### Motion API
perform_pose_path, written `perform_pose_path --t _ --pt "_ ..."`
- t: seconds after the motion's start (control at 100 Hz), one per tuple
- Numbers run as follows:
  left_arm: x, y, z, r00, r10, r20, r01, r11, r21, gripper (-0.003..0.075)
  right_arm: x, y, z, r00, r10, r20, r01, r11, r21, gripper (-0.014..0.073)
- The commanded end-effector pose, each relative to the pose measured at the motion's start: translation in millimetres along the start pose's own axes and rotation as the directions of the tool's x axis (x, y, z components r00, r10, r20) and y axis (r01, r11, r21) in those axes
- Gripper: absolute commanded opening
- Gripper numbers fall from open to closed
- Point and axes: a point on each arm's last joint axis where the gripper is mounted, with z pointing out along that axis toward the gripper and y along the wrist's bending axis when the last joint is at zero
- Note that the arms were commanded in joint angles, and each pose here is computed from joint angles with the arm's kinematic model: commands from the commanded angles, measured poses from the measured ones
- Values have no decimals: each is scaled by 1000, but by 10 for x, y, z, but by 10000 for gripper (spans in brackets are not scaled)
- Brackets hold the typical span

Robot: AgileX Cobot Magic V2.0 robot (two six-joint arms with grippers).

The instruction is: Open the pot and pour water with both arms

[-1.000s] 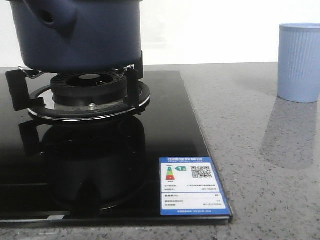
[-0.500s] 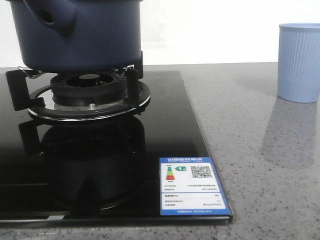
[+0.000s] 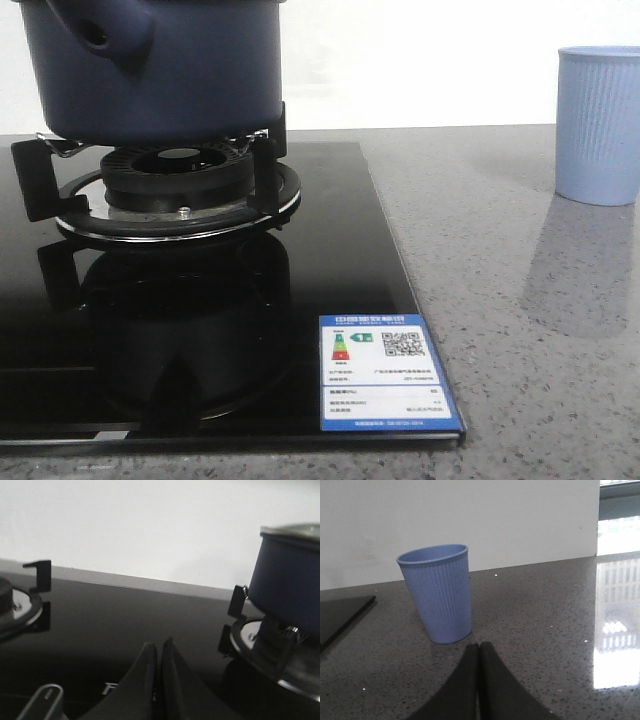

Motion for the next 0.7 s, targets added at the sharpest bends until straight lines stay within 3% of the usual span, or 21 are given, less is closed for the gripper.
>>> perform_pose_path --t 0.0,0.14,0.23,0.34,0.43,0.53,0.69 --pt "-39 23 -18 986 -140 91 141 990 -3 -16 -43 -9 -19 988 115 101 -115 993 -9 -61" --pt "-50 28 -20 940 -325 100 326 945 11 -16 -53 -19 -20 948 298 111 -297 955 -20 -61" --pt "-69 35 -22 908 -403 116 404 915 16 -16 -70 -16 -22 945 307 113 -306 952 -23 -61" --pt "-202 2 -45 897 -418 144 416 908 43 -16 -183 22 -42 946 307 107 -305 952 -41 -60" --pt "-400 -67 -85 911 -379 163 370 925 80 -16 -327 67 -69 953 287 101 -282 958 -59 -60" --pt "-656 -170 -116 955 -252 158 238 966 104 -16 -526 124 -78 975 214 68 -210 976 -63 -60" --pt "-1089 -367 -39 998 -60 36 54 988 146 -16 -812 197 31 991 113 -72 -116 992 -40 -61"
